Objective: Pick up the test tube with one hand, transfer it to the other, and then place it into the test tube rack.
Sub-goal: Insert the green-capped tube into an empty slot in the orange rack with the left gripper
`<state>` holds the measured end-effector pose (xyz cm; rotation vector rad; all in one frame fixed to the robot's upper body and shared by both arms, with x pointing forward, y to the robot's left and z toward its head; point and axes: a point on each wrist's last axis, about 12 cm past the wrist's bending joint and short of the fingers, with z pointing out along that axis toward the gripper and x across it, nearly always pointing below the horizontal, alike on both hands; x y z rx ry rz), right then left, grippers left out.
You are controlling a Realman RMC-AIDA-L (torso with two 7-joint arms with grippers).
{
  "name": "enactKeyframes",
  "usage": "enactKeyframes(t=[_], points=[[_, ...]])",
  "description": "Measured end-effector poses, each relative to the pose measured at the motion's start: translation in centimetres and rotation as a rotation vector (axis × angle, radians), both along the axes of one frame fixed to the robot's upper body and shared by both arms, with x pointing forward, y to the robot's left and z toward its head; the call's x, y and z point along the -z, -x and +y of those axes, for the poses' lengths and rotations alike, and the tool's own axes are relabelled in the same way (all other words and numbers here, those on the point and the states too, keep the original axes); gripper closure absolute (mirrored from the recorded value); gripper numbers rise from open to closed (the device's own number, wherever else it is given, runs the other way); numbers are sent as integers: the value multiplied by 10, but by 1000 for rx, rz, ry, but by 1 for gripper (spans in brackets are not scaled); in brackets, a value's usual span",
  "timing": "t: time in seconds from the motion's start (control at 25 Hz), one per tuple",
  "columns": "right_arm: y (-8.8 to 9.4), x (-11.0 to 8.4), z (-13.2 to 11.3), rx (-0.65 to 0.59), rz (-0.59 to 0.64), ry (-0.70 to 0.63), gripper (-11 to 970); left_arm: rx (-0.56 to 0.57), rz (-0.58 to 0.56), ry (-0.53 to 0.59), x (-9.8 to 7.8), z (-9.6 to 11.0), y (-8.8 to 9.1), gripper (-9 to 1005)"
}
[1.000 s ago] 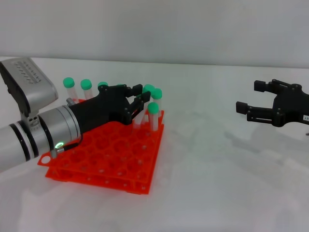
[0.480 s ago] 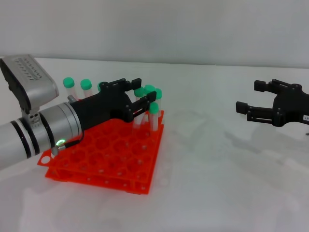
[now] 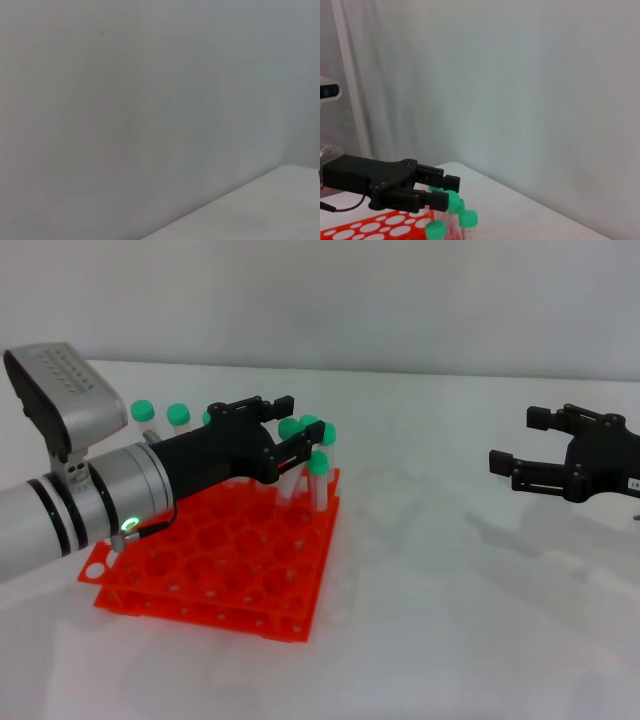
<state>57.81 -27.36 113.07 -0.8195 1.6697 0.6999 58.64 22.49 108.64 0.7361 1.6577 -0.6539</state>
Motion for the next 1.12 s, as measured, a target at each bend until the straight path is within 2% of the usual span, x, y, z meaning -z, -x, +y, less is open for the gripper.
enactKeyframes(t=[0.12,0.6,0.88,1.12], points=[[-1,0,0,5,0,1,83,-2,11,-3,0,-1,-2,474],[-2,0,1,14,-2,1,83,15,33,-22,2,-5,-4,640],[-3,0,2,17,-2,4,83,19,1,-29,3,-2,2,729],[-3,1,1,22,0,8,83,16,-53,7,4,6,13,727]])
